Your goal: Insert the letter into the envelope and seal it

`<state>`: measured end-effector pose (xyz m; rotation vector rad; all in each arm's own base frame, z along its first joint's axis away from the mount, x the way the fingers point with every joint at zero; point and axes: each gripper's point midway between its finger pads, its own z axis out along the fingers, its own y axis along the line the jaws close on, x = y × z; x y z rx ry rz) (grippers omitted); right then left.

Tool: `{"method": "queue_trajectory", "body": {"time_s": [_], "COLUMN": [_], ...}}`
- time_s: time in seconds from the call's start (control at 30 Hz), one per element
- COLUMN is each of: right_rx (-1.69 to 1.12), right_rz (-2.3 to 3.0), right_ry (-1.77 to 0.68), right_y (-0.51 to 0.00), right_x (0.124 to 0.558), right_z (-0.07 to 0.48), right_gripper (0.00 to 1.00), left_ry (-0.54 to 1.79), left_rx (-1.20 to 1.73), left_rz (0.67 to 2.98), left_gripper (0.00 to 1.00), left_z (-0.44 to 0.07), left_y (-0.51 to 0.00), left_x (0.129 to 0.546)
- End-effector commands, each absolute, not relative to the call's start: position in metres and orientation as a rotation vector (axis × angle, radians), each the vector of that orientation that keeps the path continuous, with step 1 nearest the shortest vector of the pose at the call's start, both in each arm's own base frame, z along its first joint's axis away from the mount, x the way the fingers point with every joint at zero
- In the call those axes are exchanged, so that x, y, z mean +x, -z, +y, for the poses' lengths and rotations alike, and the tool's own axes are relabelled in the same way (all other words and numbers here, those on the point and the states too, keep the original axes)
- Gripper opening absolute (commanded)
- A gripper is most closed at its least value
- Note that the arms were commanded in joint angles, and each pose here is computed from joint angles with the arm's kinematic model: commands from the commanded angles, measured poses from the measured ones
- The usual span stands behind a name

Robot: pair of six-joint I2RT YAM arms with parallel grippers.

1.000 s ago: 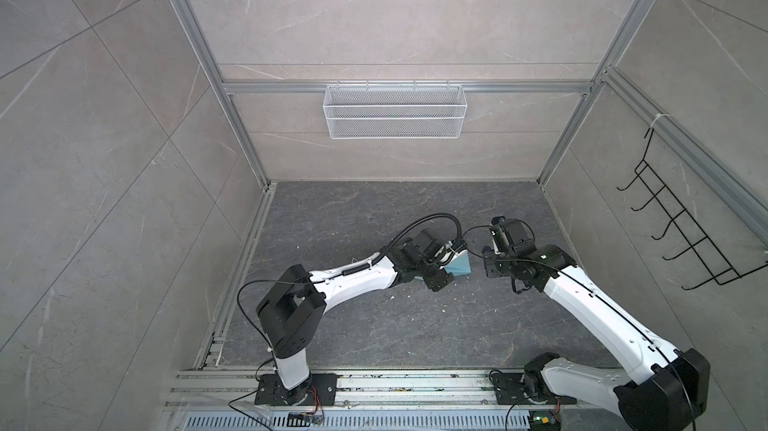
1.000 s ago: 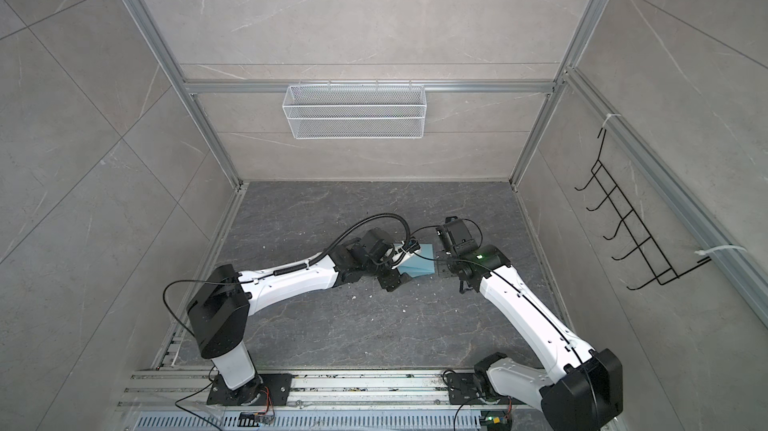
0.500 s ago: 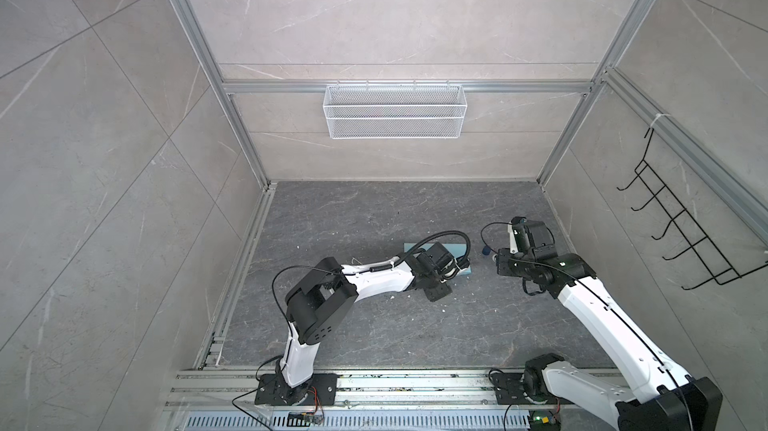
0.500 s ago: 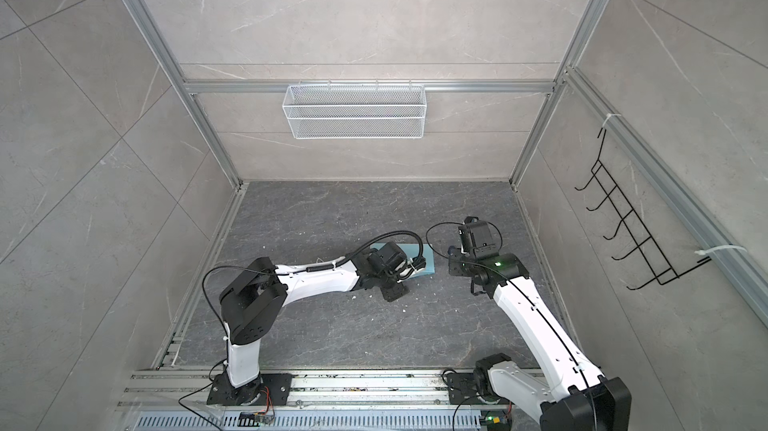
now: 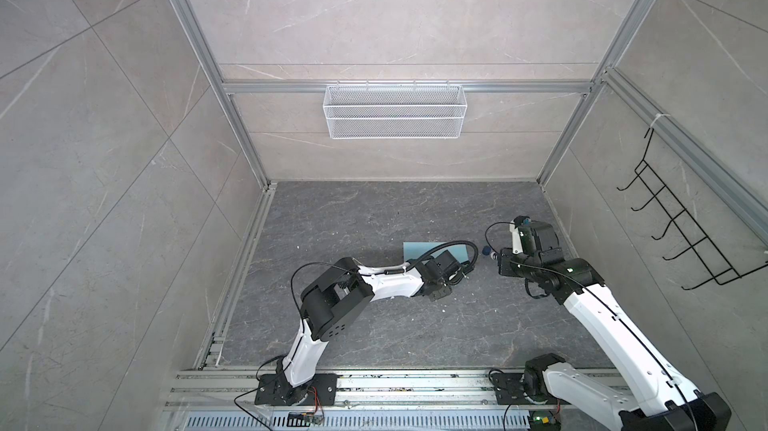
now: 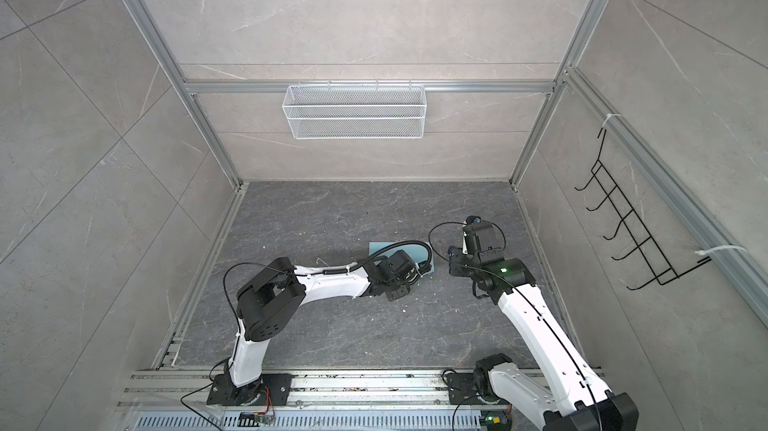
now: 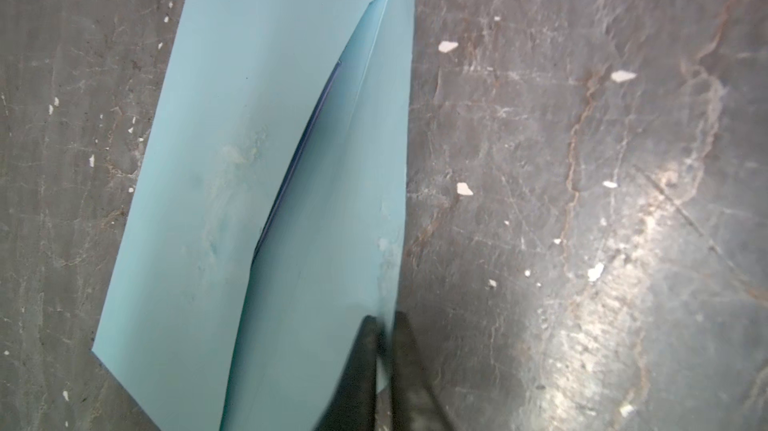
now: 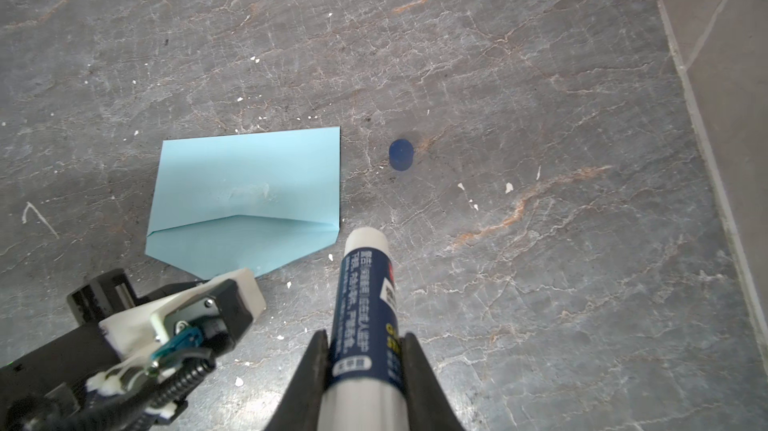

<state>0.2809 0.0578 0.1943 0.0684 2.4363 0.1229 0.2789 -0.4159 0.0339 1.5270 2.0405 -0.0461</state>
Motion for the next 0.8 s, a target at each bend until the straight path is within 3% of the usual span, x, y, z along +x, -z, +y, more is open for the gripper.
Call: {"method": "queue_trajectory", "body": {"time_s": [0.0,0.33,0.77], "right_rx": [0.084,0.114,0.067], "right_rz": [2.404,2.379,2.388], "right_ry": [-0.182,-0.212,-0.324], "right_y": [-0.199,-0.207,-0.203], "right_x": [0.277,0.267,0.258], "right_z": [0.062,0.060,0.075], "right_gripper": [0.00,0.00,0.00], "left_ry": [0.085,0.109,0.157], "left_rx": [1.425,1.248,1.241], "left_rz": [2.006,2.051,2.149], "left_gripper": [0.00,0.00,0.00], "left_z": [-0.426,-0.397,-0.400], "left_y": [-0.068,-0.107,-0.076], "left_x": [0.288,0.280,0.241]}}
